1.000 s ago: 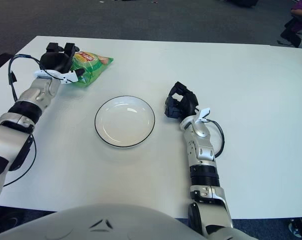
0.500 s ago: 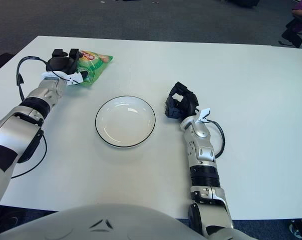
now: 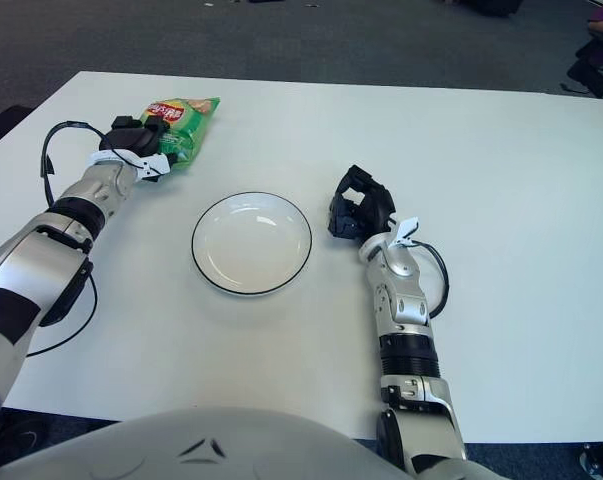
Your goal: Put the snack into the plate.
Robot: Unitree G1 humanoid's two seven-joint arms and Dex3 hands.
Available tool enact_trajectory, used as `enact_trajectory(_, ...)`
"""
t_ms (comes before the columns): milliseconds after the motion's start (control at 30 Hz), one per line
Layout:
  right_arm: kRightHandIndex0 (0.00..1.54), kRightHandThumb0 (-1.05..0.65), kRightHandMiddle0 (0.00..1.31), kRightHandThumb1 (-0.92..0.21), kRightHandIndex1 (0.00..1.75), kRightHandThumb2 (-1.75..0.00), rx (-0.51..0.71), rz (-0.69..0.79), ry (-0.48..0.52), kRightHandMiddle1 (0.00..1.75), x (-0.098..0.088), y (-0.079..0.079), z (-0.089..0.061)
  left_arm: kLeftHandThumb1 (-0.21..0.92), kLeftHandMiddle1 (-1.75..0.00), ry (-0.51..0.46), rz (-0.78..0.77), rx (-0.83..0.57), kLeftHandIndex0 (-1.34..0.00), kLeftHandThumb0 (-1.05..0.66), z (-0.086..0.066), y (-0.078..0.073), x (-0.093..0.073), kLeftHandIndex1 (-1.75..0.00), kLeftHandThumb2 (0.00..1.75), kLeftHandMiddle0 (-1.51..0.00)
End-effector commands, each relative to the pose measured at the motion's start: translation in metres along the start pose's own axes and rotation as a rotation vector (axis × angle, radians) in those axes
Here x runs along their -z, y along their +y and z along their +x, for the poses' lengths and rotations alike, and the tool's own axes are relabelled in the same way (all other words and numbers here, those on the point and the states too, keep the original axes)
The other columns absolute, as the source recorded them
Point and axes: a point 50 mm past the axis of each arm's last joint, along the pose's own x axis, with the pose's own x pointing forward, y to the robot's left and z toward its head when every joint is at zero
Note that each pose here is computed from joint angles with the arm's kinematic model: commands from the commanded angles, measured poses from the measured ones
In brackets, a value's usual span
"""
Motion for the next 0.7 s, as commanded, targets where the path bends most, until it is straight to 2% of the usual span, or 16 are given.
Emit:
enact_trajectory(0, 1.26, -0.54, 0.73, -0.18, 1.75, -1.48, 0.045, 0.054, 0.132, 1.75, 0.036, 0.0, -0.021, 0.92, -0.64, 0.004, 0.001, 0.1, 0.0, -0.93, -0.01, -0.023, 0.011, -0.85, 1.21, 0.0)
enact_trajectory(100, 1.26, -0.54, 0.73, -0.18, 1.75, -1.48, 0.045, 0.056, 0.132, 1.75, 0.036, 0.0, -0.022, 0.92, -0.66, -0.02, -0.002, 0.108, 0.0, -0.94, -0.012, -0.025, 0.013, -0.89, 1.21, -0.01)
enact_trajectory(300, 1.26, -0.54, 0.73, -0.18, 1.75, -1.49, 0.039, 0.058, 0.129, 1.75, 0.034, 0.002, -0.022, 0.92, -0.69, -0.11, 0.015, 0.115, 0.0, -0.93, -0.017, -0.019, 0.016, -0.94, 1.19, 0.0)
enact_trajectory(500, 1.26, -0.54, 0.73, -0.18, 1.75, -1.49, 0.036, 0.058, 0.121, 1.75, 0.033, 0.003, -0.022, 0.92, -0.74, -0.156, 0.076, 0.159, 0.0, -0.91, -0.024, -0.017, 0.025, -0.99, 1.18, -0.03)
enact_trajectory(667, 1.27, -0.54, 0.72, -0.19, 1.75, -1.48, 0.037, 0.055, 0.112, 1.75, 0.03, 0.003, -0.023, 0.92, -0.78, -0.246, 0.135, 0.177, 0.0, -0.93, -0.048, -0.015, 0.052, -1.02, 1.2, -0.07)
